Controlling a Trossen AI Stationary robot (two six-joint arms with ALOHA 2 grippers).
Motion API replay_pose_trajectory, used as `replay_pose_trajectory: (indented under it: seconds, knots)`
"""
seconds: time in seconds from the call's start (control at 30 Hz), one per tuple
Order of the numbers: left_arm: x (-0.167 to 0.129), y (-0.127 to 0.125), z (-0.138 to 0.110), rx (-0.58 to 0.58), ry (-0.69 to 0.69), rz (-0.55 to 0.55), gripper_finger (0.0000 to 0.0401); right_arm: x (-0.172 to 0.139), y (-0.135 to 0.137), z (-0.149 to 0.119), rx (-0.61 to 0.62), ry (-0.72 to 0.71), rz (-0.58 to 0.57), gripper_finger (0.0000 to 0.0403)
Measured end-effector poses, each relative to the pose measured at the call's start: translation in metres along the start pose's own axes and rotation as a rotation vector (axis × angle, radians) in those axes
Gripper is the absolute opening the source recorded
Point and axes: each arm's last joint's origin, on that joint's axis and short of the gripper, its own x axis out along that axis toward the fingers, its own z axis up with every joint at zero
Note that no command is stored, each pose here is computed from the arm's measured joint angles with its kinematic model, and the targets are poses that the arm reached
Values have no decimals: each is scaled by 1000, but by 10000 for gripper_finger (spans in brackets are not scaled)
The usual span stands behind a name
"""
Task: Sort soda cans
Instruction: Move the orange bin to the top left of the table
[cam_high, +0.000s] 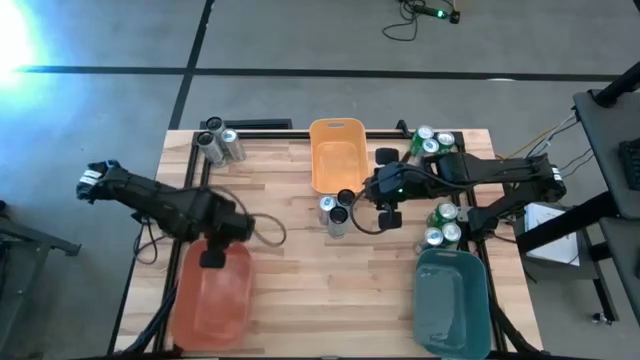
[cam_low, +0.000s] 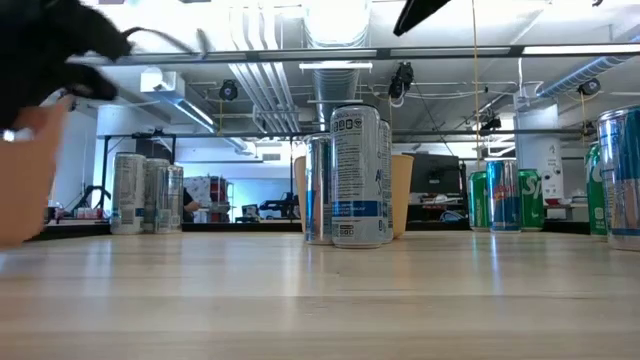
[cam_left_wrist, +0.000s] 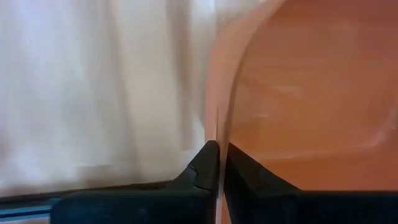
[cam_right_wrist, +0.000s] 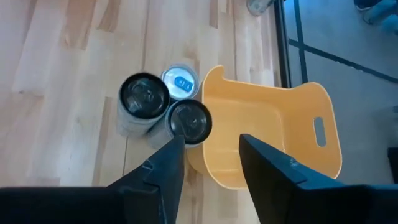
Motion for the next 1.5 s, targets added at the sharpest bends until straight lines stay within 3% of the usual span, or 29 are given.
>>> replay_pose_trajectory:
  seconds: [0.17, 0.27, 0.53, 0.77, 1.03, 1.33, 1.5]
  knots:
    - [-28, 45, 15, 53, -60, 31, 0, -4, -2, 2, 7, -15, -3, 129]
    - [-40, 84, 27, 51, -76, 115, 0, -6, -2, 2, 25, -18, -2, 130]
    - [-64, 202, 56, -71, -168, 266, 0, -12, 0, -5, 76, 30, 13, 167]
    - [-70, 274, 73, -156, -177, 328, 0, -12, 2, -6, 71, 44, 18, 197]
    - [-51, 313, 91, -133, -95, 374, 0, -7, 3, -10, 30, 92, 1, 204]
    - [-27, 335, 91, -150, -39, 385, 3, 7, 5, -18, -19, 136, 4, 211]
    - [-29, 337, 92, -148, -62, 399, 46, 23, -6, -27, -51, 169, 13, 228]
